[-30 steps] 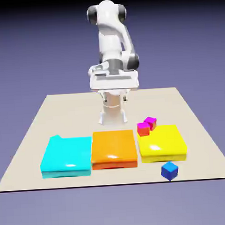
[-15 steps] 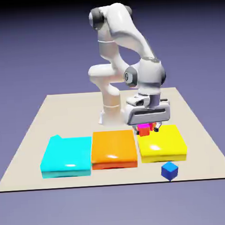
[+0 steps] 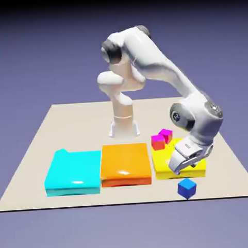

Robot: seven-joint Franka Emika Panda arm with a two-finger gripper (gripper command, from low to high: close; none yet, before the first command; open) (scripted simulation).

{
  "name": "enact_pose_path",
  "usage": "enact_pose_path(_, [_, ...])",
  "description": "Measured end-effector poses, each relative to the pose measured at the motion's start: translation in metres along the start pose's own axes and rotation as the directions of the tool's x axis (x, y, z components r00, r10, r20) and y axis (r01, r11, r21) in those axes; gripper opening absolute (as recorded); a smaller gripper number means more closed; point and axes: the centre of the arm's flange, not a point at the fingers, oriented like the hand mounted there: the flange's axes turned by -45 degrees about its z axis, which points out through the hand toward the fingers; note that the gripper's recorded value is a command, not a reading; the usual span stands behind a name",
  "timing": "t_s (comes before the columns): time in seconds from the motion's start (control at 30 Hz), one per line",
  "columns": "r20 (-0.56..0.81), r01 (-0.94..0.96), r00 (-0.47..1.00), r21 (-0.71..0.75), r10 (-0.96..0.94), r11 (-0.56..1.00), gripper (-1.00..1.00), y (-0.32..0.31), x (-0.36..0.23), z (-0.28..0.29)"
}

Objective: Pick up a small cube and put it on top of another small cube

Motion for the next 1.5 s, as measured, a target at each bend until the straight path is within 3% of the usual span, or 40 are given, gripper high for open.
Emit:
enact_pose_path(0.27, [0.142,0.034,0.989,0.051,-0.041,0.998,0.0,-0.014,0.034,0.031])
enact_pose_path(0.33, [0.142,0.033,0.989,0.05,-0.04,0.998,0.0,-0.016,0.034,0.076])
enact_pose_path(0.37, [0.142,0.034,0.989,0.051,-0.041,0.998,-1.0,-0.018,0.033,0.099])
enact_pose_path(0.43, [0.142,0.034,0.989,0.052,-0.041,0.998,-1.0,-0.018,0.033,0.099])
enact_pose_path(0.53, [0.142,0.034,0.989,0.053,-0.041,0.998,-1.0,-0.015,0.034,0.03])
enact_pose_path(0.7, [0.167,0.078,0.983,0.014,-0.08,0.997,-1.0,-0.039,-0.005,0.01])
enact_pose_path(1.1, [0.202,0.082,0.976,-0.018,-0.077,0.996,-1.0,-0.067,-0.116,-0.018])
enact_pose_path(1.5, [0.151,0.002,0.988,0.058,-0.011,0.998,-1.0,-0.073,-0.236,-0.02])
